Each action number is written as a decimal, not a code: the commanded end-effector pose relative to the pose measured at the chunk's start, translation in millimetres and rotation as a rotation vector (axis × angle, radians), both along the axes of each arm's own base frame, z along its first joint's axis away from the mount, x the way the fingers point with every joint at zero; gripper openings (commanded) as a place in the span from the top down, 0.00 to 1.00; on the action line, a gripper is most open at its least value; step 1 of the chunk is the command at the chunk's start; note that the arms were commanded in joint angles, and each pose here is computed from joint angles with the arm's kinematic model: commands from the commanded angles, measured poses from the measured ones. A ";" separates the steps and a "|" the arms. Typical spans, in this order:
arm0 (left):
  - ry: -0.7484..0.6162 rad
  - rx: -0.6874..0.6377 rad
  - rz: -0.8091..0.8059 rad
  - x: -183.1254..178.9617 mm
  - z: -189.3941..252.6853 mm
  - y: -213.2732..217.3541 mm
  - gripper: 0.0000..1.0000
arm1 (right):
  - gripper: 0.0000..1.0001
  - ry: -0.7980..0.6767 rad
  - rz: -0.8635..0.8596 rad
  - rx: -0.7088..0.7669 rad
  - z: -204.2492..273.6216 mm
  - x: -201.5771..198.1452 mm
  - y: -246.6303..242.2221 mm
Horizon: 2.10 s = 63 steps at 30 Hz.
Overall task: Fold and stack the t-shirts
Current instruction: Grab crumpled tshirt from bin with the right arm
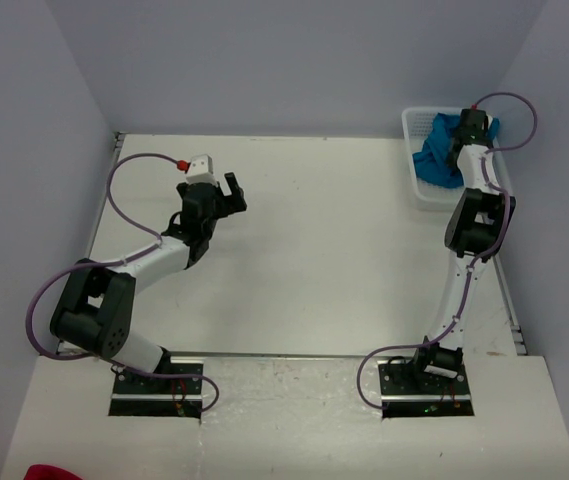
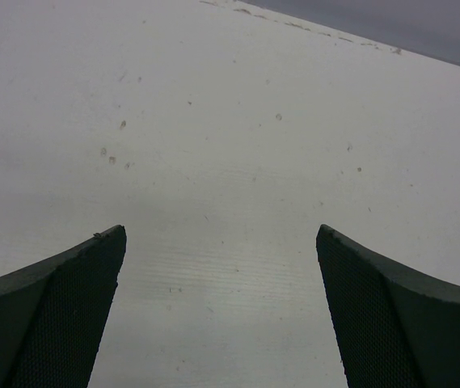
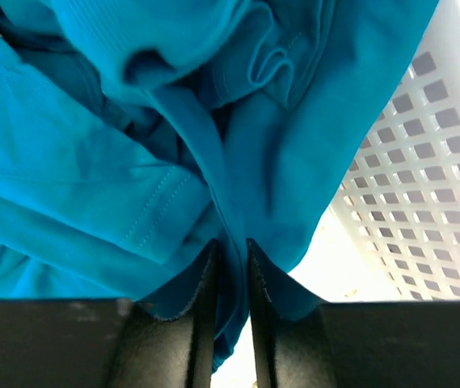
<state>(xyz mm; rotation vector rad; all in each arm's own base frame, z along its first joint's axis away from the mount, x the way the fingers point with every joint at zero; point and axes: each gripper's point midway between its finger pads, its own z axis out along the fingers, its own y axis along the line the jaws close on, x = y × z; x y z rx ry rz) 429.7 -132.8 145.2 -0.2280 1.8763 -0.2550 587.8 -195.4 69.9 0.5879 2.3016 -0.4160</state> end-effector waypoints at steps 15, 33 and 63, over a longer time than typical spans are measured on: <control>0.047 0.049 0.081 16.2 -3.1 11.7 0.00 | 1.00 -0.124 0.023 -0.047 47.7 17.5 10.8; 0.191 0.044 0.144 2.5 -9.5 20.5 0.00 | 1.00 -0.498 0.164 -0.185 259.9 -13.5 105.9; 0.065 0.015 0.130 -37.8 88.8 44.0 0.00 | 1.00 -1.164 0.736 -0.128 577.1 -221.2 328.0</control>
